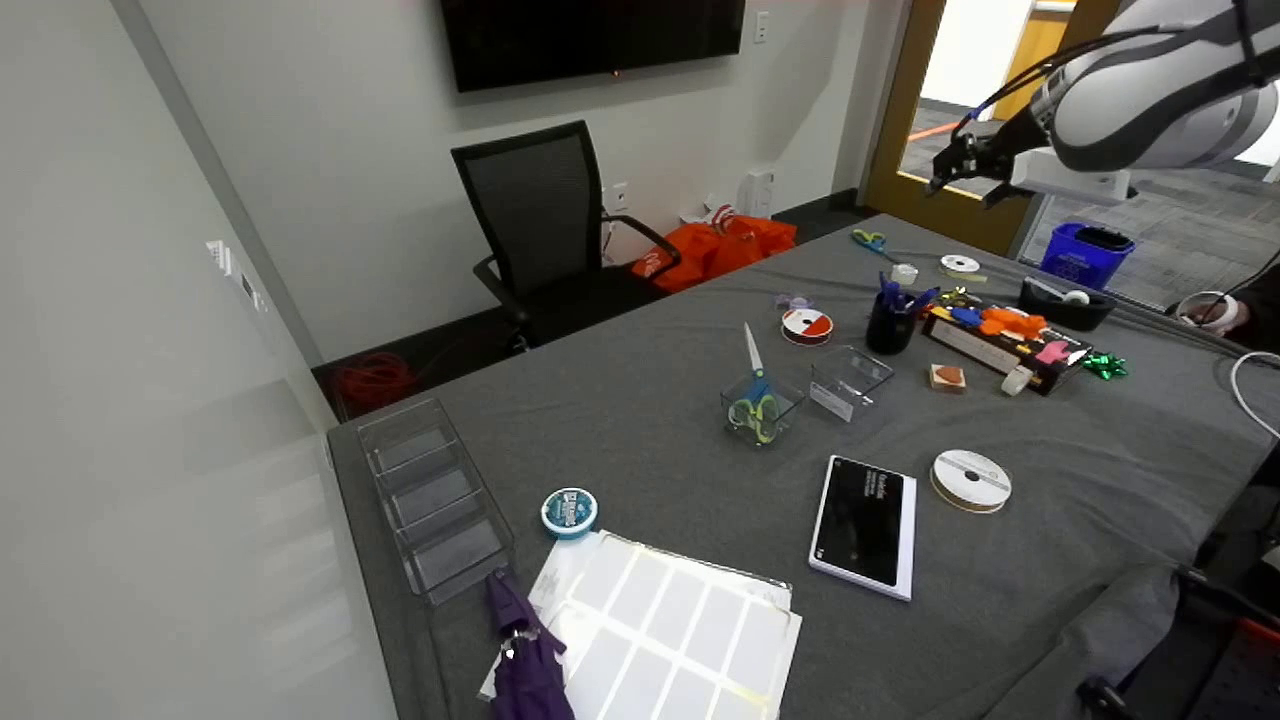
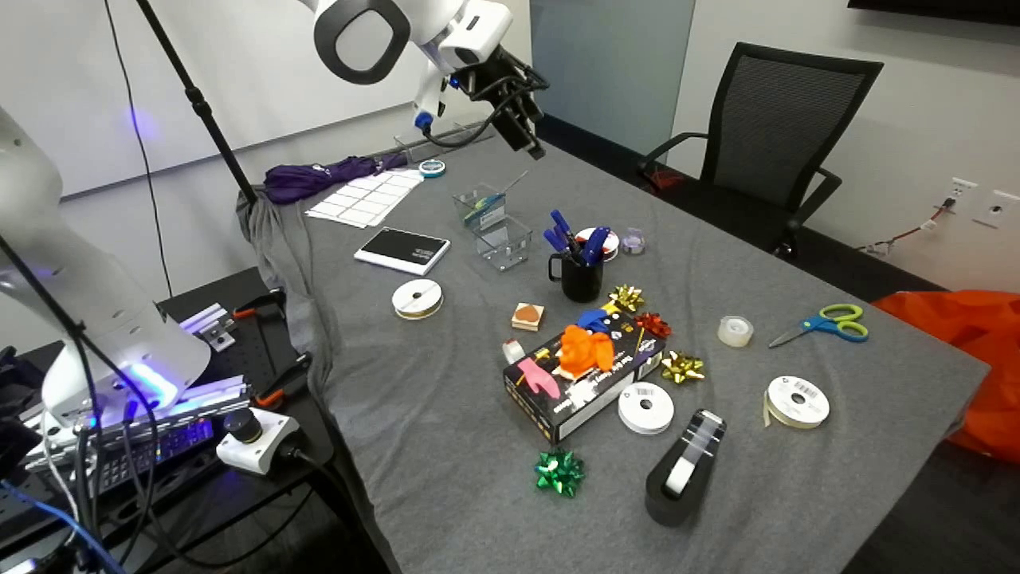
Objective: Remove a pen from the stationary holder
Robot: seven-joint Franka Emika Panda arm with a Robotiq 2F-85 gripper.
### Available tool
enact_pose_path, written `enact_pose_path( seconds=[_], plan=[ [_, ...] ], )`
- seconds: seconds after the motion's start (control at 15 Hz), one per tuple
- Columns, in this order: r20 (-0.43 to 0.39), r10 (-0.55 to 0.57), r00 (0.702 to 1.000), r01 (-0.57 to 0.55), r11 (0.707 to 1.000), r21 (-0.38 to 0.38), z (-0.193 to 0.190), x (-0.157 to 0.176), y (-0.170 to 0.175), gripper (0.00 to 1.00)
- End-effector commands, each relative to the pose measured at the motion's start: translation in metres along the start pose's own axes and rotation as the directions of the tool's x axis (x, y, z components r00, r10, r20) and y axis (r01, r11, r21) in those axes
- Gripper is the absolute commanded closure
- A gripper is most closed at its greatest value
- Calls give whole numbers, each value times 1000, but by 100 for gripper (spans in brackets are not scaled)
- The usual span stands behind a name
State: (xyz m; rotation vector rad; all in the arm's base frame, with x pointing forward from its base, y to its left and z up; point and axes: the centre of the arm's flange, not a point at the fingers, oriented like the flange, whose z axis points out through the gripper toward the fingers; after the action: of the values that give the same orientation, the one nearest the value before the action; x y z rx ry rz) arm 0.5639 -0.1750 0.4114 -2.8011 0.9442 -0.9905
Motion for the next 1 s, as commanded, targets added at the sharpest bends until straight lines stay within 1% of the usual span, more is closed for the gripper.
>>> enact_pose_path(
  seconds=[0.0, 0.13, 0.27, 0.33, 0.4, 0.47, 0.6, 0.87, 0.93],
  plan=[
    [6, 35, 999, -34, 993, -115, 19, 8, -13, 0],
    [4, 46, 999, -45, 985, -164, 27, 8, -9, 0],
    [35, 44, 998, -35, 973, -229, 31, 7, -8, 0],
    [66, 38, 997, -19, 966, -258, 31, 6, -9, 0],
    [89, 39, 995, -15, 967, -253, 26, 8, -11, 0],
    [51, 44, 998, -31, 973, -227, 32, 4, 0, 0],
    [71, 40, 997, -22, 971, -238, 30, 4, -7, 0],
    [73, 38, 997, -20, 971, -239, 30, 4, -8, 0],
    [80, 37, 996, -17, 971, -238, 37, 3, -7, 0]
  ],
)
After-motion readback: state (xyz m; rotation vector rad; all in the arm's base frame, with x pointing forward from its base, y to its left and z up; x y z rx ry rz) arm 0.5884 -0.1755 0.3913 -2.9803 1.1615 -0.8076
